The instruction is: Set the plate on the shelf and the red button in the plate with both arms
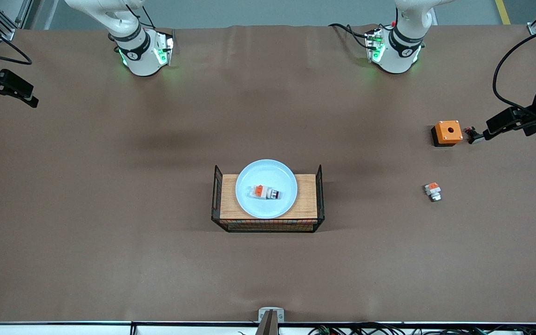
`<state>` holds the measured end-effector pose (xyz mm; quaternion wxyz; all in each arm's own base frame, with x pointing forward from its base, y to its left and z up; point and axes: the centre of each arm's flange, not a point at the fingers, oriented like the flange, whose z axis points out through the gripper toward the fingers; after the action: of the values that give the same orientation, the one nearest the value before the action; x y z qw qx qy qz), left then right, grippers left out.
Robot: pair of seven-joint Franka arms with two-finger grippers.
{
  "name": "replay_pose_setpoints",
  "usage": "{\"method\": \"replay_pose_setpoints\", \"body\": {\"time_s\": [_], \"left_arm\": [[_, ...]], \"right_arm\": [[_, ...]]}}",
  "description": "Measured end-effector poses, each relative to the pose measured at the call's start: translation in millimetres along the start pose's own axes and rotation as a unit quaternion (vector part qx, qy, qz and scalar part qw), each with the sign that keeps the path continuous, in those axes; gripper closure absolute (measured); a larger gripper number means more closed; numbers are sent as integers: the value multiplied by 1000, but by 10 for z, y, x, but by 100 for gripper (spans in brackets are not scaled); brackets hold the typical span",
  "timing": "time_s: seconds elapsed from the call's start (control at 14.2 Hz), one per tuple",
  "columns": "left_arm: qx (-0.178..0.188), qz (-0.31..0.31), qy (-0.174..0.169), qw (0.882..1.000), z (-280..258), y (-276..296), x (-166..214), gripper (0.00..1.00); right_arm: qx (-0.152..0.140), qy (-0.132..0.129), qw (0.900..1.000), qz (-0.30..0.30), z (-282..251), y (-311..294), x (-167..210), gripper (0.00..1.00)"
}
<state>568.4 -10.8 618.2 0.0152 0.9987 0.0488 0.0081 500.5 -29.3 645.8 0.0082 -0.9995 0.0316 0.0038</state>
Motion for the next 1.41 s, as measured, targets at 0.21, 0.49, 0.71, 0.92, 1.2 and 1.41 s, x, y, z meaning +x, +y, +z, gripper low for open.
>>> {"method": "replay_pose_setpoints", "body": {"time_s": [0.21, 0.49, 0.71, 0.92, 1.2, 1.41], "left_arm": [[-1, 1, 4, 1000, -35, 7, 3, 0], [-1, 0, 7, 1000, -64, 6, 5, 0], [-1, 9, 14, 1000, -121, 99, -3, 0], [3, 29, 17, 999, -151, 319, -34, 0], [8, 39, 21, 999, -174, 444, -52, 0], [10, 35, 26, 999, -221, 406, -43, 0]], "right_arm": [[0, 0, 1000, 0, 0, 0, 0, 0], [0, 0, 1000, 0, -2, -1, 0, 0], [0, 0, 1000, 0, -4, -1, 0, 0], [0, 1, 1000, 0, -5, -1, 0, 0], [0, 1, 1000, 0, -8, -1, 0, 0], [0, 1, 1000, 0, -11, 0, 0, 0]]}}
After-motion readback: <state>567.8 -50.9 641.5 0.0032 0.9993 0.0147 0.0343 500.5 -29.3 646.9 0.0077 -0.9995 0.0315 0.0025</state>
